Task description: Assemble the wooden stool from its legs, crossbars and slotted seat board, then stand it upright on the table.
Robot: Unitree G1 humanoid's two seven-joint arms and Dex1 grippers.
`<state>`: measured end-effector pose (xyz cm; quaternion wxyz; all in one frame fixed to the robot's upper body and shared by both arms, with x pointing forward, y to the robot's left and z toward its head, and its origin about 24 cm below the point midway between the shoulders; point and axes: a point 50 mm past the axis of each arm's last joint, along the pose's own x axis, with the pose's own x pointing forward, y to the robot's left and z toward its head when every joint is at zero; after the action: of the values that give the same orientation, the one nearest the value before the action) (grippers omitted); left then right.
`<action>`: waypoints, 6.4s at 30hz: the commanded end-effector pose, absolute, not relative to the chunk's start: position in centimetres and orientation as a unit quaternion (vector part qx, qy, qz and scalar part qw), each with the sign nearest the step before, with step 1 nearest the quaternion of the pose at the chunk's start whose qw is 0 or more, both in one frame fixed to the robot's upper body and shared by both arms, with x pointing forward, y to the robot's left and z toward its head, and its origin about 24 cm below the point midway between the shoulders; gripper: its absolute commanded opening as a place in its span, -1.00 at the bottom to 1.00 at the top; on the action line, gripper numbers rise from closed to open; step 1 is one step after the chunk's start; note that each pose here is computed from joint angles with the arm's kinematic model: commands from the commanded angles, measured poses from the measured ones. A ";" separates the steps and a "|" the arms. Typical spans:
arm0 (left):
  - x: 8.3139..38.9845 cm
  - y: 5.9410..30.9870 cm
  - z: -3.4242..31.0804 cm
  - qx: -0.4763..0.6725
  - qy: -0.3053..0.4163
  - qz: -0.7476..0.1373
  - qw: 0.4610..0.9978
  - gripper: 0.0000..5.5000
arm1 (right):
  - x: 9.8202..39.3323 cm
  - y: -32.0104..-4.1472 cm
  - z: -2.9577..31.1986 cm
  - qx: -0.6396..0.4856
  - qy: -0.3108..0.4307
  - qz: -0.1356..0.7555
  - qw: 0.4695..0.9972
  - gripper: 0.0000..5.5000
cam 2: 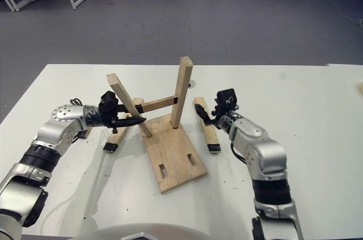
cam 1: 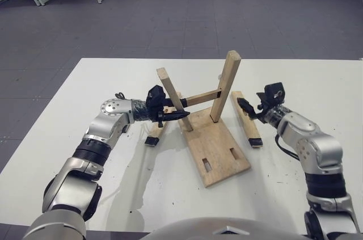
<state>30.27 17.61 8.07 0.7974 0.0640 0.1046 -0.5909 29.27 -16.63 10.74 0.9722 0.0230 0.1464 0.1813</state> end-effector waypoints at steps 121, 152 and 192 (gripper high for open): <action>30.3 9.4 14.9 -0.092 0.123 -0.245 0.957 0.58 | 19.2 -12.8 3.5 -0.128 0.288 0.487 0.815 0.51; 22.6 23.7 10.6 -0.030 0.104 0.043 0.993 0.58 | 19.2 -22.7 8.7 -0.173 0.266 0.273 0.908 0.51; 18.4 28.7 -6.0 0.049 0.340 -0.045 0.938 -0.53 | 21.6 -20.3 11.6 -0.030 0.199 0.227 0.953 0.51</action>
<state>23.30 28.56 -0.63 0.9740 0.0654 0.2010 -0.0815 21.49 -20.53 11.53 0.9543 -0.0258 0.1978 0.2223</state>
